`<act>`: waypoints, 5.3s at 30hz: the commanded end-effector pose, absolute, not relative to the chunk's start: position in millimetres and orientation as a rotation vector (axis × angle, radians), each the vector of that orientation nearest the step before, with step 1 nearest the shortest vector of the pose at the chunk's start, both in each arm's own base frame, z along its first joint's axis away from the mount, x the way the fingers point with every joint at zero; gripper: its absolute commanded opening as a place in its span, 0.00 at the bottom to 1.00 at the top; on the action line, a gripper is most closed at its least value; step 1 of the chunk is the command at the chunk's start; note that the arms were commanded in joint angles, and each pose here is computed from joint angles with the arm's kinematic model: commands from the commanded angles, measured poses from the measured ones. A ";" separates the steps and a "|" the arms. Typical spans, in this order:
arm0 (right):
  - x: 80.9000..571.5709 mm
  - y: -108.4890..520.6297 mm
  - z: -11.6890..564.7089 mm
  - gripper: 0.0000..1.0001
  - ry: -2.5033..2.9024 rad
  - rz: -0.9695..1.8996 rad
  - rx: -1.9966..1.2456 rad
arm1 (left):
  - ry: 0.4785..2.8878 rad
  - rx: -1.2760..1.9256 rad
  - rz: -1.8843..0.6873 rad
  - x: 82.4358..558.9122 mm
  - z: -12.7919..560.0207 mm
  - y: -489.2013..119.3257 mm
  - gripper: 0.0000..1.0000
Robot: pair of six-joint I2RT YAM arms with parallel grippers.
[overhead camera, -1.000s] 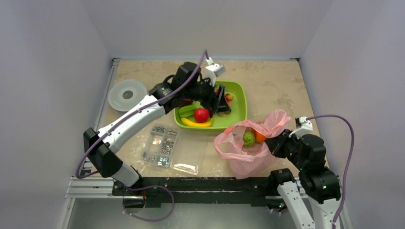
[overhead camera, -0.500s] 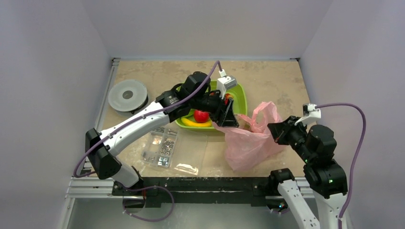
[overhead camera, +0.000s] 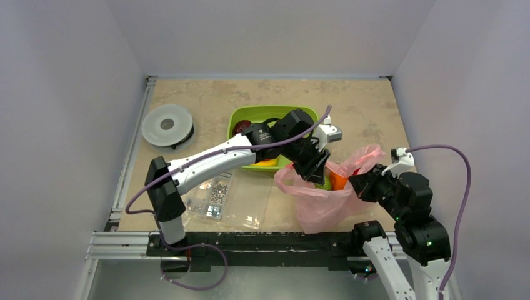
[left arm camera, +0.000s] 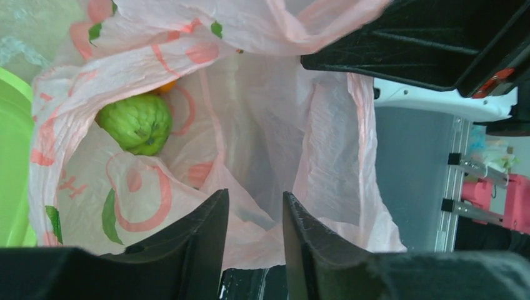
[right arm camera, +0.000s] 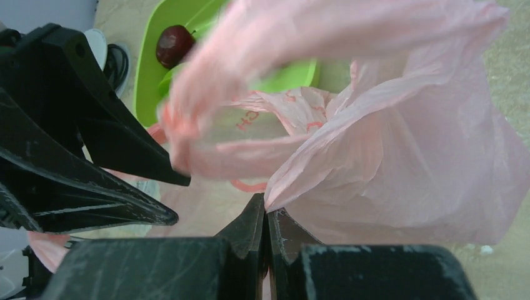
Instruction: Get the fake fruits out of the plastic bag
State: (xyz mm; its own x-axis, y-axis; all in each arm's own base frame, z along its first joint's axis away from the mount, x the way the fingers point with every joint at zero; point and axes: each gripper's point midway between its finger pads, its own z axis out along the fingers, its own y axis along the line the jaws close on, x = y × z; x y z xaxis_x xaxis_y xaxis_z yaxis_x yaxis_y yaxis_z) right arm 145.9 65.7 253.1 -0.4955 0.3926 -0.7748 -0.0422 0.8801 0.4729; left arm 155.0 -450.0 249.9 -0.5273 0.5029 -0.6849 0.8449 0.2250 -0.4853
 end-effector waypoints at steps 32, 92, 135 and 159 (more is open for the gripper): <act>138.9 60.9 247.9 0.00 2.046 0.528 0.318 | 2.344 0.841 -0.689 179.6 124.2 -514.2 0.74; 144.4 61.6 231.7 0.00 2.091 0.514 0.325 | 2.073 0.997 -1.092 153.0 251.1 -470.9 0.41; 126.4 72.3 137.2 0.00 2.399 0.553 0.590 | 2.076 1.009 -0.762 165.5 146.9 -490.7 0.86; 131.8 75.5 146.1 0.00 2.352 0.586 0.547 | 2.050 1.117 -0.479 207.9 74.7 -520.7 0.65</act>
State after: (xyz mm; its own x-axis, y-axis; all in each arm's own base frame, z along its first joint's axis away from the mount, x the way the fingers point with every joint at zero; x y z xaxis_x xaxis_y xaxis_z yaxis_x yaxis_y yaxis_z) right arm 124.3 71.0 132.5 -0.7246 0.5212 -0.4508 0.2781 0.8197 0.5007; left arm 201.4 -503.4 59.2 -0.3773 0.5880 -0.7155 0.8260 0.5631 0.0272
